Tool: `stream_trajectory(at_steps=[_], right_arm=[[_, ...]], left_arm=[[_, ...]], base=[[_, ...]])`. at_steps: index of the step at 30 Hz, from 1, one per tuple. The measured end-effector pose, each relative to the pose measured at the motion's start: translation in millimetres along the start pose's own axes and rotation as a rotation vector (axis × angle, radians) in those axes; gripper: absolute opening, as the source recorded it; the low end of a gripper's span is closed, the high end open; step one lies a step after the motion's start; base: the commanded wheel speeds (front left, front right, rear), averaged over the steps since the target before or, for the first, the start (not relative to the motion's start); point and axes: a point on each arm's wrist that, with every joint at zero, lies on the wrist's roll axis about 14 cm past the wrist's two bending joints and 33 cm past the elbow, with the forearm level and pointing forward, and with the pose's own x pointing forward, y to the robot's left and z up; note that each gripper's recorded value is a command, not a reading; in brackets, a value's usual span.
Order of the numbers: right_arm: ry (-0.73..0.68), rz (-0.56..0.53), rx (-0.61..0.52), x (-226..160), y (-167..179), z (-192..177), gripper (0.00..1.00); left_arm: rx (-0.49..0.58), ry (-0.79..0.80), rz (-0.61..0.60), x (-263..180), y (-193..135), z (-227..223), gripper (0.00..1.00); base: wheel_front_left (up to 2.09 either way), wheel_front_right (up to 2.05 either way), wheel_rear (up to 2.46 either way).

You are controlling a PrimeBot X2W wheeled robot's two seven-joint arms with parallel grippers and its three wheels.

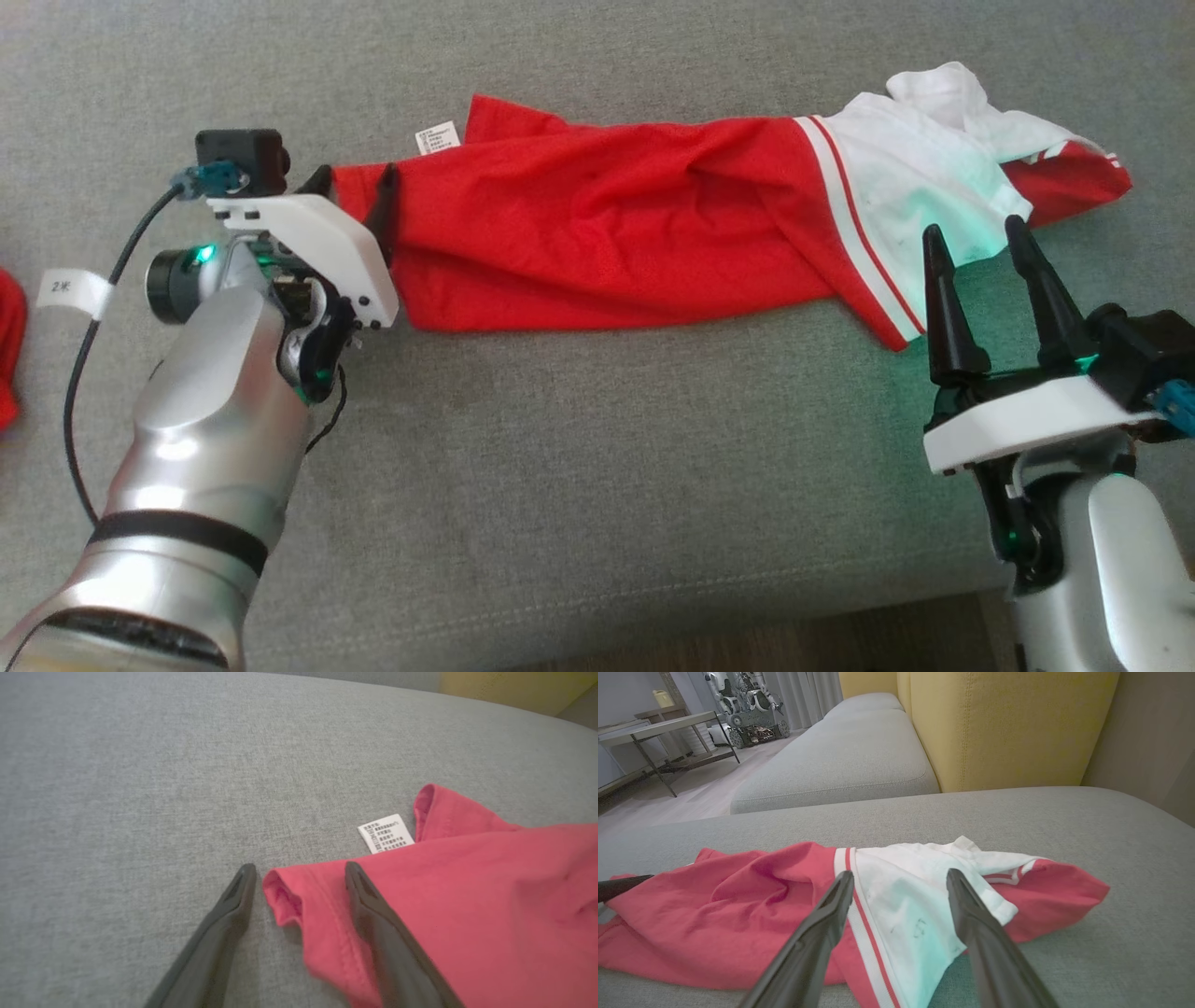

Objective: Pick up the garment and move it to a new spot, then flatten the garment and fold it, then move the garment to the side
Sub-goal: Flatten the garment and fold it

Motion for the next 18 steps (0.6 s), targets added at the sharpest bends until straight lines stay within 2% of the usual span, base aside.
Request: stream_trajectory(at_steps=[1, 2, 3, 12, 18], right_arm=[[0.0, -0.003, 0.0, -0.4, -0.9, 0.2, 1.0], [-0.001, -0.006, 0.0, -0.7, -2.1, 0.5, 1.0], [-0.002, -0.011, 0.001, -0.9, -3.8, 0.8, 1.0], [0.054, -0.097, 0.033, -2.4, -32.7, -13.2, 1.0], [0.104, -0.136, 0.046, 13.7, -46.5, -21.9, 1.0]], left_arm=[[-0.002, 0.003, -0.002, -0.2, -0.5, -0.4, 0.78], [-0.001, 0.004, -0.006, -0.5, -0.7, -0.5, 0.3], [0.0, 0.002, -0.004, -1.1, 0.1, -0.7, 0.0], [0.004, -0.055, -0.009, -5.8, -0.2, 3.7, 0.0], [0.005, -0.07, -0.007, -7.3, 3.2, 2.6, 0.0]], base=[[0.0, 0.0, 0.0], [0.0, 0.0, 0.0], [0.0, 0.0, 0.0], [0.0, 0.0, 0.0], [0.0, 0.0, 0.0]])
